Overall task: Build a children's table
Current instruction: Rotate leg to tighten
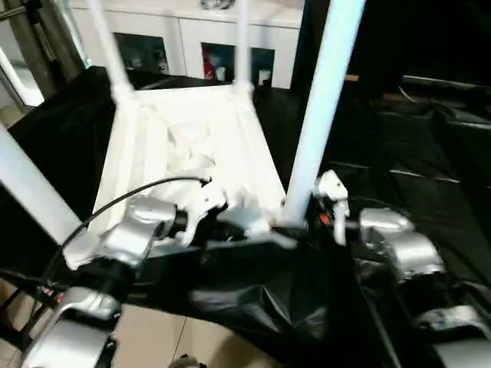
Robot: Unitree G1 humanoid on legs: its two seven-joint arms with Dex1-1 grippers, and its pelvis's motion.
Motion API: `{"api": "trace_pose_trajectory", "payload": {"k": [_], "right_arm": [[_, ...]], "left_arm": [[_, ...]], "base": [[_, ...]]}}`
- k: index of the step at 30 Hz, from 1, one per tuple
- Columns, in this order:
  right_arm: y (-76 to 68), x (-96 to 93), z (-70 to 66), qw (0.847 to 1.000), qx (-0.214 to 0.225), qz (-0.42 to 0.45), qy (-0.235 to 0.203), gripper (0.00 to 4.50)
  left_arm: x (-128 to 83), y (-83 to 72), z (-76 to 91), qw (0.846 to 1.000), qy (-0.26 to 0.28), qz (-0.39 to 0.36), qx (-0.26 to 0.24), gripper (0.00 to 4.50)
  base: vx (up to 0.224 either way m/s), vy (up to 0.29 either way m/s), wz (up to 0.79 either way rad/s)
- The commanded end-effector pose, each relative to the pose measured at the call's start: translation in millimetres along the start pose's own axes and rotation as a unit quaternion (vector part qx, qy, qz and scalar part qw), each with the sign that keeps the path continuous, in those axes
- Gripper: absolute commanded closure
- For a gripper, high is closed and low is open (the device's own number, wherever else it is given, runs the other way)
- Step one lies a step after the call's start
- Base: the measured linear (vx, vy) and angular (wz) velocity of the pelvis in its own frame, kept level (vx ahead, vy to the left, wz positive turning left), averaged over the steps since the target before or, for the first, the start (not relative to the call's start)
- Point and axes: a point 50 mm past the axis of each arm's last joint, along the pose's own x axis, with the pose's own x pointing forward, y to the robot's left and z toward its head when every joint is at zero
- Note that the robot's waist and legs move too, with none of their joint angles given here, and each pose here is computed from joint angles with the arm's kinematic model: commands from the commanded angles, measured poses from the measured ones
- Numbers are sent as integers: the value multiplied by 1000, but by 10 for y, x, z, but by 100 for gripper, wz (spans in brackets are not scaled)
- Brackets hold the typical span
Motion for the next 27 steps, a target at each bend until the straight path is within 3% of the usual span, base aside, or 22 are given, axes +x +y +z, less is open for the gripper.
{"api": "trace_pose_trajectory", "payload": {"k": [1,11,15,20,22,27], "right_arm": [[96,107,-1,998,-5,53,15,77],[145,106,8,996,9,84,16,169],[172,144,-14,996,19,84,8,183],[69,273,-2,998,40,-17,-43,190],[-37,394,-8,989,73,-113,-68,193],[-64,656,10,967,137,-191,-101,194]], "left_arm": [[80,-94,183,997,-25,-65,42,450],[-2,-104,158,996,-17,-72,40,450],[9,-86,170,997,-27,-58,34,450],[98,72,202,999,-34,41,11,450],[177,146,244,996,-38,86,-6,450],[388,203,399,990,-57,123,-24,450]], "base": [[0,0,0],[0,0,0],[0,0,0],[0,0,0],[0,0,0],[0,0,0]]}}
